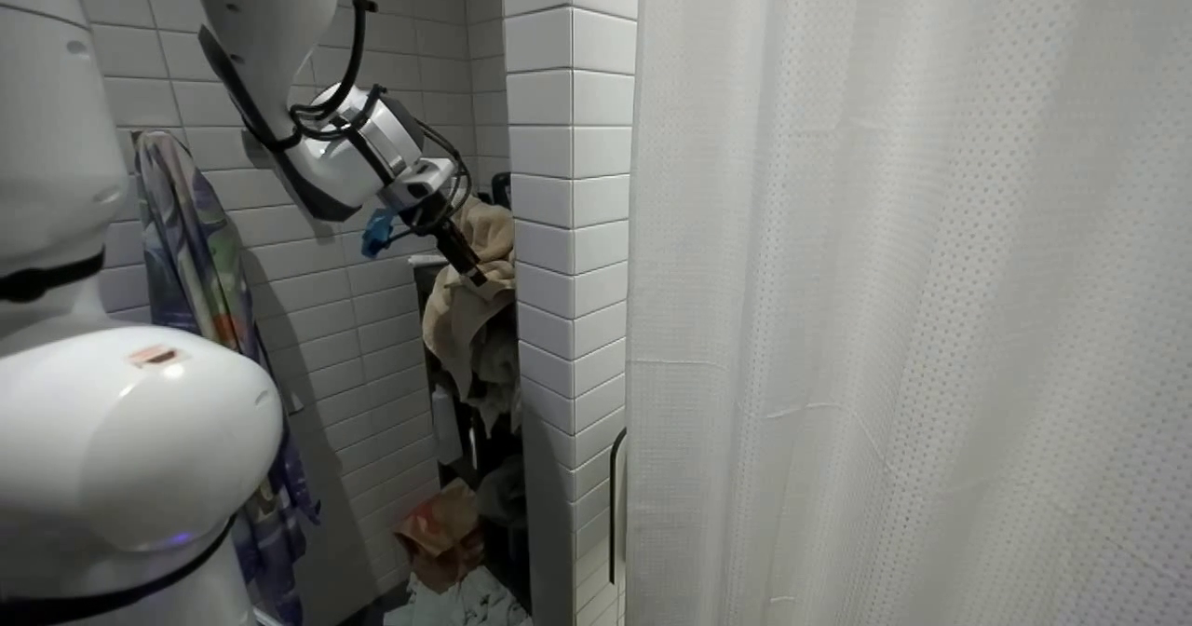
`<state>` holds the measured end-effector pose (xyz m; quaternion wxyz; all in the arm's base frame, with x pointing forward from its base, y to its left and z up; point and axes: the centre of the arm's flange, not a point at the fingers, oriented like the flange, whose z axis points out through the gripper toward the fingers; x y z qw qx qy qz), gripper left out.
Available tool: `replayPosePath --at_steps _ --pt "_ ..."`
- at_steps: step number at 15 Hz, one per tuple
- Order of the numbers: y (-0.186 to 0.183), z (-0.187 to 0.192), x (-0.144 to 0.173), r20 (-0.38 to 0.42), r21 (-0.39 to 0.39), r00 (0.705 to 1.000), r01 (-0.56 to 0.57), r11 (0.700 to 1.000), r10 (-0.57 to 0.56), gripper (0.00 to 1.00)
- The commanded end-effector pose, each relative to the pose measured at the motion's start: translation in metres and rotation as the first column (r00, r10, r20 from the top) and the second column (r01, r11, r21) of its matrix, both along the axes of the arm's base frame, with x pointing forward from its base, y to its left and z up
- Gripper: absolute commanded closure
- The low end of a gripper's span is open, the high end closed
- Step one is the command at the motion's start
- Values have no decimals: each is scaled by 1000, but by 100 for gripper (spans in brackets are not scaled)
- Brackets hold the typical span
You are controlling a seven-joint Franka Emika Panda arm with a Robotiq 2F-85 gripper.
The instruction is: Pick up the bath towel and put it on the wall hanger
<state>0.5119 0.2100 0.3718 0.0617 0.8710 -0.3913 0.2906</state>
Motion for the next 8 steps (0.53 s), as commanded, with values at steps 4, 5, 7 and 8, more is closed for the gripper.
replayPosePath --at_steps 4,5,7,8 --pt "11 -29 13 -15 2 999 50 999 -50 0" --pt "14 -30 15 -13 6 999 50 999 -50 0" --pt "22 -27 20 7 18 999 52 998 -52 0" --pt "25 -25 22 22 27 998 54 998 -55 0"
